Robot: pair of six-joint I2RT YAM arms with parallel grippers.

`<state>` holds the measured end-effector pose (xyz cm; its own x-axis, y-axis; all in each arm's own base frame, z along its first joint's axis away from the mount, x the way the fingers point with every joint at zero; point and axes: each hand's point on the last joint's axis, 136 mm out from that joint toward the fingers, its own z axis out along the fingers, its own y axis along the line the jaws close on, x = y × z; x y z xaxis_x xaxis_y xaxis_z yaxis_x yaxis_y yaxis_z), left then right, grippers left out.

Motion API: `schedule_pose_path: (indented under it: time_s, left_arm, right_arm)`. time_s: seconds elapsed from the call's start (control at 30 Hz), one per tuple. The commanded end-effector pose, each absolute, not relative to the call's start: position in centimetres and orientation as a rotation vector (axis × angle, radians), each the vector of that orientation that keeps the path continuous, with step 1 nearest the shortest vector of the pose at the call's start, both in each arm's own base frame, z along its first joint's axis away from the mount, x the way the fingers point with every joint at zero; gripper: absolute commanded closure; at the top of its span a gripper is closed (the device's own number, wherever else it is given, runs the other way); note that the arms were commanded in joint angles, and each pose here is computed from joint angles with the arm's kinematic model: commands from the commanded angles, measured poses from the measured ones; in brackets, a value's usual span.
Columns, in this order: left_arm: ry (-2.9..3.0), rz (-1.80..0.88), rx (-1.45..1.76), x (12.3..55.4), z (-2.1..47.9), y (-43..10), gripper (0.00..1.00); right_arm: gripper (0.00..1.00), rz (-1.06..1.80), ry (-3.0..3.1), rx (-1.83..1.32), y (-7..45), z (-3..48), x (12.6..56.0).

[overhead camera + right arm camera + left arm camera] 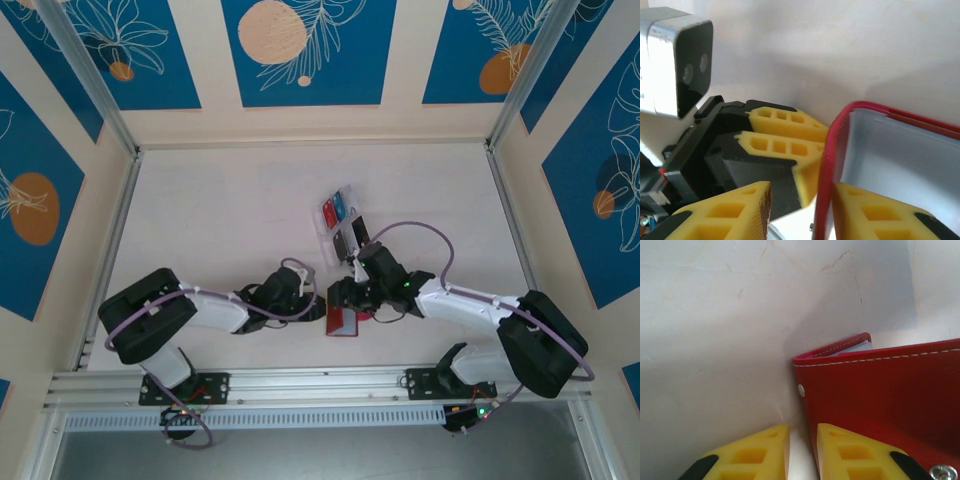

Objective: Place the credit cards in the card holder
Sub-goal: Open the card holder at the bottom-center of the table.

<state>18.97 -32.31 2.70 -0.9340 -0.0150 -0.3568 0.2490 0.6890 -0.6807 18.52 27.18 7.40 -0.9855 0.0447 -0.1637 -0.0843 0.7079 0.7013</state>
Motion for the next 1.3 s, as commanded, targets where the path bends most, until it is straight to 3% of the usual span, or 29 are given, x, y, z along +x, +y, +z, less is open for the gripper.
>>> schedule_pose_path:
  time_s: [0.0,0.43,0.73,0.93,1.17,1.27]
  left_arm:
    - [2.653,-0.900,0.109,18.2,0.0,-28.8,0.72]
    - [2.702,-0.573,-0.138,16.1,0.7,-18.8,0.47]
    - [2.586,-0.650,-0.096,14.2,6.0,-15.0,0.43]
    - [2.589,-0.731,0.058,14.3,8.3,-17.4,0.55]
    - [2.593,-0.816,0.144,16.3,8.3,-22.0,0.78]
    - [2.600,-0.839,0.156,16.9,7.6,-23.3,0.81]
  right_arm:
    - [0.61,1.215,2.722,-0.067,29.0,8.7,18.7]
    - [0.56,1.174,2.769,-0.100,31.9,7.4,19.2]
    - [0.50,1.128,2.854,-0.143,35.1,3.9,19.8]
    - [0.48,1.019,2.900,-0.164,35.8,1.5,19.9]
    - [0.44,1.119,2.926,-0.129,35.8,1.2,19.4]
    - [0.42,1.158,2.932,-0.097,35.3,1.4,19.5]
